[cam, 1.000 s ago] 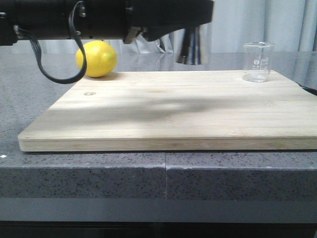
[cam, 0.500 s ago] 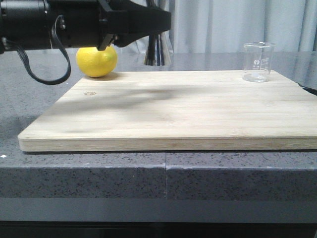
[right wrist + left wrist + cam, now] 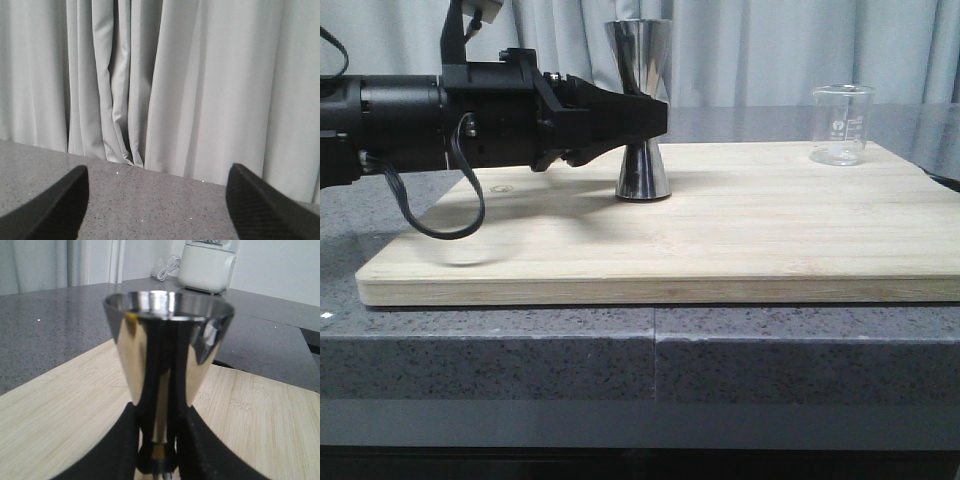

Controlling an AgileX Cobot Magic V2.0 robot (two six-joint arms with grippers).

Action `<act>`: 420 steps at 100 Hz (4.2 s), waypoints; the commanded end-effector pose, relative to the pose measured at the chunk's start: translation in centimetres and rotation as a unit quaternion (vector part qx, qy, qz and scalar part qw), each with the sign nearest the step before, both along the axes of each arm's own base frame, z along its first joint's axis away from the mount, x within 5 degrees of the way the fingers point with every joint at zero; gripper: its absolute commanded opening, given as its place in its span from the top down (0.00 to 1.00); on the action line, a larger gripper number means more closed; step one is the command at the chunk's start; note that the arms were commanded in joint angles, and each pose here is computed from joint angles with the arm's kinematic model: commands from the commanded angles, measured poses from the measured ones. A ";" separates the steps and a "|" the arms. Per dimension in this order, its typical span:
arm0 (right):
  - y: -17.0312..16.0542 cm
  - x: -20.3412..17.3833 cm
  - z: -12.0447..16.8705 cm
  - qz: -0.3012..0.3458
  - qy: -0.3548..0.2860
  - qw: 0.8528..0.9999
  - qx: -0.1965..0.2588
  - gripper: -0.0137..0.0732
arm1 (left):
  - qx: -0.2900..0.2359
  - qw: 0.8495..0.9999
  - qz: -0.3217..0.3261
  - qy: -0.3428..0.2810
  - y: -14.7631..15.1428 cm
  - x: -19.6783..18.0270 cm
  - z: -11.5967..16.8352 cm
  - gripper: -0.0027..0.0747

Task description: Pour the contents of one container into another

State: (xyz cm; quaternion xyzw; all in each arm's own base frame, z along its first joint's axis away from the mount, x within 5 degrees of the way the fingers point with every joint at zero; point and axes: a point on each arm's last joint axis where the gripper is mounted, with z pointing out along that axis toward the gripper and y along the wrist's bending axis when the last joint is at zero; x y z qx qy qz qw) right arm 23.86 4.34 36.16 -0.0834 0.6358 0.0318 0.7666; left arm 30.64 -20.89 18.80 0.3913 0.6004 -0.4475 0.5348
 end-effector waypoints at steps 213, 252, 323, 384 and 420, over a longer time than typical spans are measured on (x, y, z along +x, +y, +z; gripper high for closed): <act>-0.2 -0.7 1.9 -0.002 -0.048 0.999 0.008 0.25 | -0.052 0.995 -0.072 -0.047 2.6 -0.4 3.9 0.39; -0.2 -0.7 2.1 -0.002 -0.060 0.998 0.010 0.25 | -0.066 0.995 -0.062 -0.036 5.8 -0.9 8.0 0.39; -3.9 -0.3 1.9 -0.091 -0.048 0.995 -0.006 0.25 | 0.033 0.803 0.583 -0.117 21.7 0.6 21.8 0.40; -5.9 -7.6 6.5 -0.145 -0.014 0.987 -0.061 0.25 | -0.026 0.800 0.591 -0.101 20.7 -10.8 27.2 0.40; -5.1 -15.8 6.1 -0.146 -0.026 0.986 -0.069 0.25 | -0.063 0.803 0.580 -0.119 20.6 -20.0 21.5 0.40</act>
